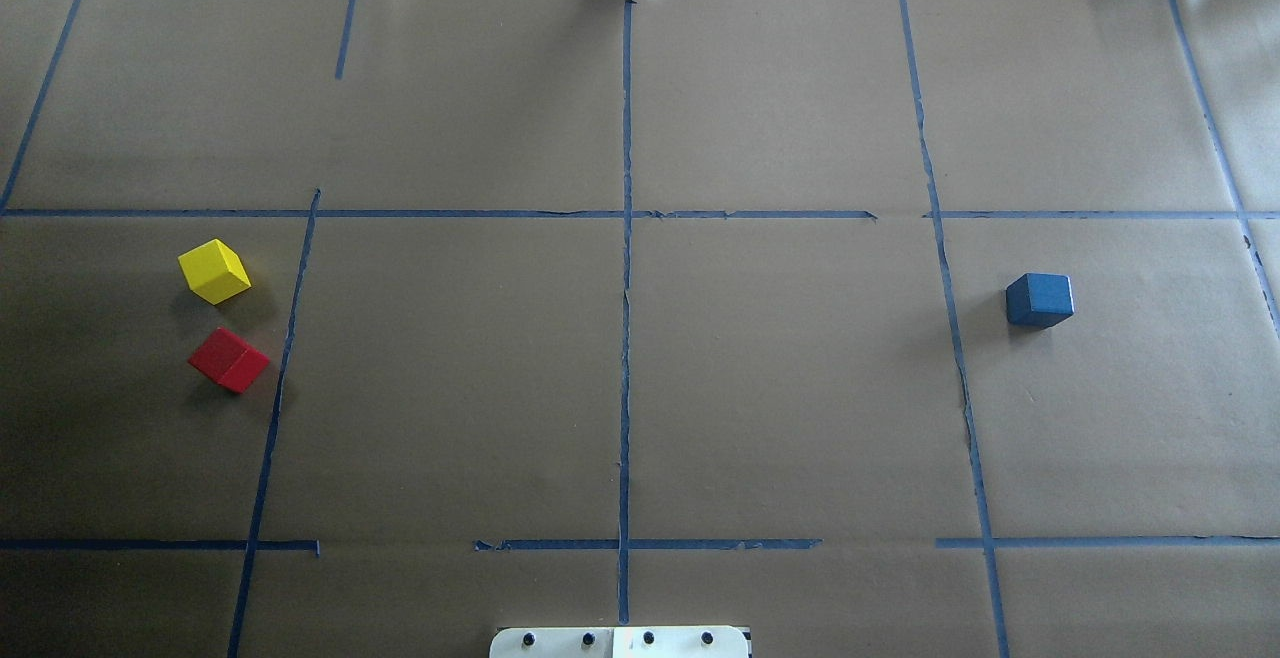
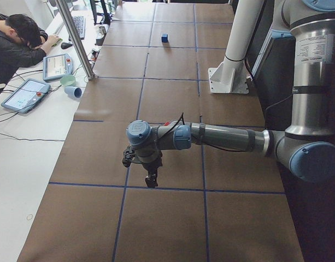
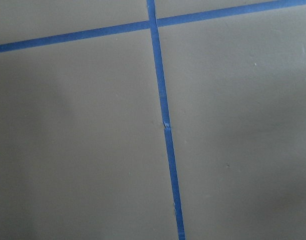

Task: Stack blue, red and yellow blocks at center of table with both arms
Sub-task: 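Move the right gripper toward the blue cube, then lower the right gripper over the blue cube and close on it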

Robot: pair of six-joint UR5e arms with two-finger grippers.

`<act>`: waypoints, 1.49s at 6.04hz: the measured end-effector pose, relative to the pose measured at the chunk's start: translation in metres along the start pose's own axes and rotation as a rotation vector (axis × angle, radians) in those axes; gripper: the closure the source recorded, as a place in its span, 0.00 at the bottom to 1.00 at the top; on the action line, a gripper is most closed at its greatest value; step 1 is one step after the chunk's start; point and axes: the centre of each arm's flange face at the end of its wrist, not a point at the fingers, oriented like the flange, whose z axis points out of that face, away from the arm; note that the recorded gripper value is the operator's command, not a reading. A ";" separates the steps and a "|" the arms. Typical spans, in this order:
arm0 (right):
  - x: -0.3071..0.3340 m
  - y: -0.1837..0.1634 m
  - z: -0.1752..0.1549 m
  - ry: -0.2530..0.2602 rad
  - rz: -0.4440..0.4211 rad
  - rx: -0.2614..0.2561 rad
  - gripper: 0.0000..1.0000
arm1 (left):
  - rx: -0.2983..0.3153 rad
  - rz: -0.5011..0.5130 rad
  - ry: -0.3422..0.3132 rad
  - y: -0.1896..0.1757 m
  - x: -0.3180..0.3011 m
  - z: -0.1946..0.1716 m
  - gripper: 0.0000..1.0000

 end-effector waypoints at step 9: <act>-0.297 -0.074 0.074 -0.079 0.114 0.047 0.00 | 0.000 0.004 0.000 -0.002 0.003 0.000 0.00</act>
